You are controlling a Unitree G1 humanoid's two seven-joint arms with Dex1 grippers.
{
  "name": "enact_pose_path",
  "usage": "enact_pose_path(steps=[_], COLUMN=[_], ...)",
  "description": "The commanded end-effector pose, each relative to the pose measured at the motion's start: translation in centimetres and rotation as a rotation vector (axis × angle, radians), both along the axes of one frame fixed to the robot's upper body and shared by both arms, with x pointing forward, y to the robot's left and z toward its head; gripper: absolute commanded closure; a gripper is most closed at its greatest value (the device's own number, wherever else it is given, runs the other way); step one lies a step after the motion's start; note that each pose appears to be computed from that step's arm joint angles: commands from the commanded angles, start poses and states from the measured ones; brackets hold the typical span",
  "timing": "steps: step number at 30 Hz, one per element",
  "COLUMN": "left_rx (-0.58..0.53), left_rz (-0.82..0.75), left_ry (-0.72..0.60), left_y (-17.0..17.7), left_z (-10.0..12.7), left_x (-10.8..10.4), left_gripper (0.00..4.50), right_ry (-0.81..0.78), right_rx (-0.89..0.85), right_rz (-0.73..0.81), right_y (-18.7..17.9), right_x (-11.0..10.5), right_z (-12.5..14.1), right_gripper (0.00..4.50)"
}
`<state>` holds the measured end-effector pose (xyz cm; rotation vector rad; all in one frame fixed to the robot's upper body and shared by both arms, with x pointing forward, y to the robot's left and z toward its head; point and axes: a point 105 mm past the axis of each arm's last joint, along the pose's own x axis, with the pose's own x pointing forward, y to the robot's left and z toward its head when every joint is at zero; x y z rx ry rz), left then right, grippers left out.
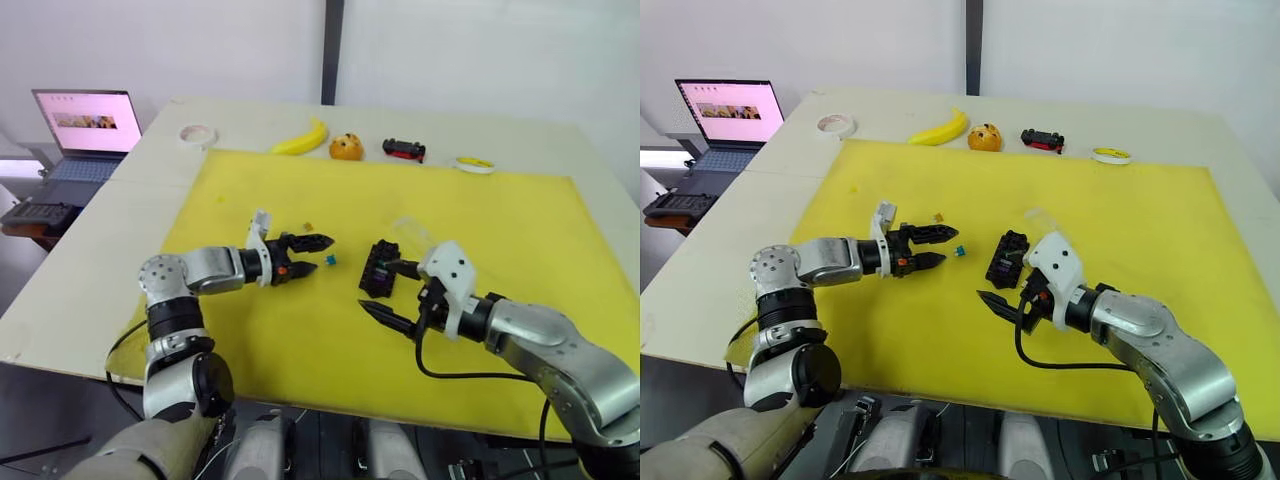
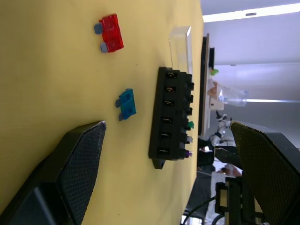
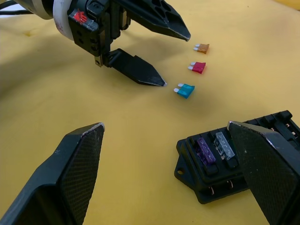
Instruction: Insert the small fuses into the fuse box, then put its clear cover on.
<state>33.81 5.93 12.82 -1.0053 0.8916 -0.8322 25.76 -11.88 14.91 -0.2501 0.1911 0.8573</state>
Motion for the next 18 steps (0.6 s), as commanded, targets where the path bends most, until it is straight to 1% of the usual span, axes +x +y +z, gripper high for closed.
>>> enact_pose_path(steps=[1,9,18], left_rx=[-0.016,-0.012,-0.002], left_rz=[-0.042,-0.037,0.009], left_ry=[0.014,0.033,0.007], left_y=[-1.4,-2.0,-2.5], left_z=[0.1,-0.3,-0.4], left_x=[-0.1,0.2,0.9], left_gripper=[0.00,0.00,0.00], right_ry=[-0.050,-0.050,-0.057], right_rx=[0.005,0.001,0.004], right_rz=[-0.001,-0.021,-0.043], right_y=[0.1,-0.3,-0.5], right_x=[-0.1,0.0,0.1], right_z=[1.0,1.0,1.0], right_gripper=[0.02,0.02,0.02])
